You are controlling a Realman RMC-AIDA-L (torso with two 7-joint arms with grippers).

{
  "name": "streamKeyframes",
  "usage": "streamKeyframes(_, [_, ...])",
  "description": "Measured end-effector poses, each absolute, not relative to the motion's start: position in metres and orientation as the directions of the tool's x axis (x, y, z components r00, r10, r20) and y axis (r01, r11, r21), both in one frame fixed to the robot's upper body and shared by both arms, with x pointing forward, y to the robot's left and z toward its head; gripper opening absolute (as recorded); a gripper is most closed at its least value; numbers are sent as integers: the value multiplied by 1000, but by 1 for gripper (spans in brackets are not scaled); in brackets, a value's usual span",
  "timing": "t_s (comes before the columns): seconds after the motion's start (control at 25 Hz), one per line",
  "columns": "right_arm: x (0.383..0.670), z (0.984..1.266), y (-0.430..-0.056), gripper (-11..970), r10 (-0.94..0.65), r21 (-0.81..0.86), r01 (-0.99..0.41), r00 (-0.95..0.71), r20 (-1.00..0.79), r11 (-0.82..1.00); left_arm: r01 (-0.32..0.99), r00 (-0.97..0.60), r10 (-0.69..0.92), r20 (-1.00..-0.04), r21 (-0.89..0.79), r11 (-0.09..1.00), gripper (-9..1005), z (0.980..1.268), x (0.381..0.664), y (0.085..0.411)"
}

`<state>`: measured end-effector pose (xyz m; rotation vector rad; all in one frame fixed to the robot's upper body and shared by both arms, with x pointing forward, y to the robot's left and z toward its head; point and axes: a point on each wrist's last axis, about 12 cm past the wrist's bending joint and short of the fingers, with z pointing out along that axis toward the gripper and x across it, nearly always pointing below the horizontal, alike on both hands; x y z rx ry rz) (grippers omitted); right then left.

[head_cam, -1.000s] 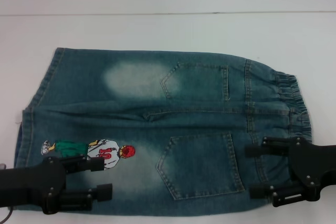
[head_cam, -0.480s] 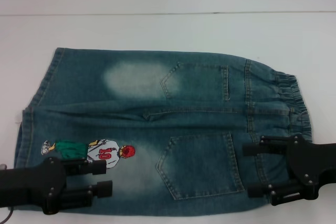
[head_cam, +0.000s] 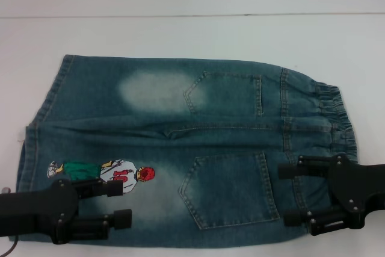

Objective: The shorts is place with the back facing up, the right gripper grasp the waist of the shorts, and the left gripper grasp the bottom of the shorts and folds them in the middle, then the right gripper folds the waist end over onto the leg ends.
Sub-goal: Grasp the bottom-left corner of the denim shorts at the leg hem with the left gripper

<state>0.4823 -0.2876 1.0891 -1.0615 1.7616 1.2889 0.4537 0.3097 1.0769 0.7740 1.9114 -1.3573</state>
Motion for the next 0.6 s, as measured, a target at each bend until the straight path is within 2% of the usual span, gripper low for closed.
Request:
streamKeyframes(0.12, [482,1089,-288,961,-209,390,-905,-420,-883,169,774,-607,91,-789,-563,289,840,1077,454,310])
streamKeyframes(0.6, [483,1088,-287,961,-194,398,-900,-429,-882,180,773,-608,84,-790,-564,291,819,1077,453,311])
